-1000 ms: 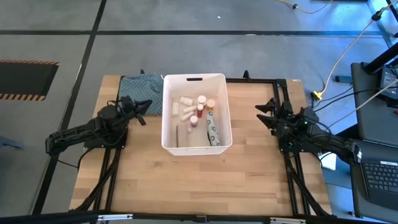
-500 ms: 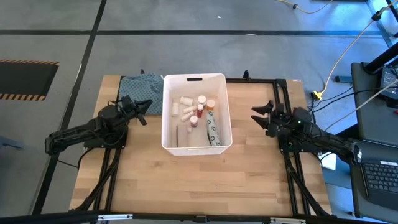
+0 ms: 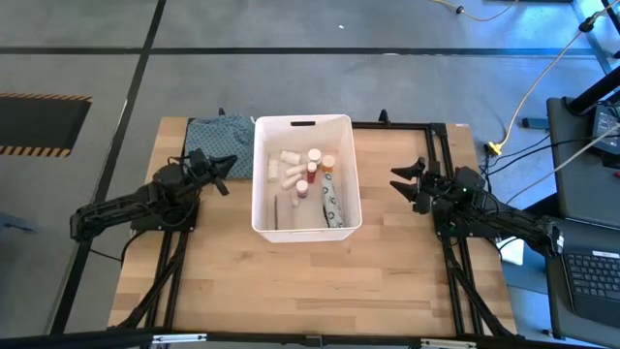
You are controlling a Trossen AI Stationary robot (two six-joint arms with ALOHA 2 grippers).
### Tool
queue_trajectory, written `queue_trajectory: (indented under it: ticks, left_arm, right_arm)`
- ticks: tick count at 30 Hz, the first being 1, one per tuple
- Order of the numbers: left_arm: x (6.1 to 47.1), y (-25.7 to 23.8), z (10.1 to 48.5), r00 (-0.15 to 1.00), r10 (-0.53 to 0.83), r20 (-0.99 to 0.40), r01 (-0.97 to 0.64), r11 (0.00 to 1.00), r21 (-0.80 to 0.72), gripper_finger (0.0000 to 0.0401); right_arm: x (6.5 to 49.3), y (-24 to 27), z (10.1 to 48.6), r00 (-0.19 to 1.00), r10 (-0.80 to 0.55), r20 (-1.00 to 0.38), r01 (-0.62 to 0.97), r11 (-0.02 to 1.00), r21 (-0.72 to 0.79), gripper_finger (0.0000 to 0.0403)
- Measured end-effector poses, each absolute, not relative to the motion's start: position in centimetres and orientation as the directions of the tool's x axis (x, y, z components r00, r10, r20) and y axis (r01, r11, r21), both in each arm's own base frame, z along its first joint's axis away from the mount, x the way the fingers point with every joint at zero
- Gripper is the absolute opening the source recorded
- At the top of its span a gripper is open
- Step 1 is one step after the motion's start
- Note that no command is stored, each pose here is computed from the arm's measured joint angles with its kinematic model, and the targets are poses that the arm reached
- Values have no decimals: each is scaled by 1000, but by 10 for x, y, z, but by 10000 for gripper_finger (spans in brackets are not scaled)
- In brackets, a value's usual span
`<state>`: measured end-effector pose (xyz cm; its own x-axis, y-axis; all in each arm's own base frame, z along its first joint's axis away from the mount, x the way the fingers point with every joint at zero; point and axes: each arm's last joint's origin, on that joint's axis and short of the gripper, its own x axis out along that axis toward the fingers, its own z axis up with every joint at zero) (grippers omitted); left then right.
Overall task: Pick & place medical supplies in basket/bin
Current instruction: Return to Home Position
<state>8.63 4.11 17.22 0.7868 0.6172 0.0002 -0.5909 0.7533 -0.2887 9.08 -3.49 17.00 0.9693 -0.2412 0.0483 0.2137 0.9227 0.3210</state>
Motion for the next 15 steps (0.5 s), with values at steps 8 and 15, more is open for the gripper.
queue_trajectory:
  ticks: [8,15]
  left_arm:
    - [86,41,172,787,617,0,-591,754,-289,31]
    - [86,41,172,787,617,0,-591,753,-289,27]
  right_arm:
    - [91,-35,170,969,-241,49,213,923,320,248]
    - [91,-35,170,969,-240,49,213,923,320,248]
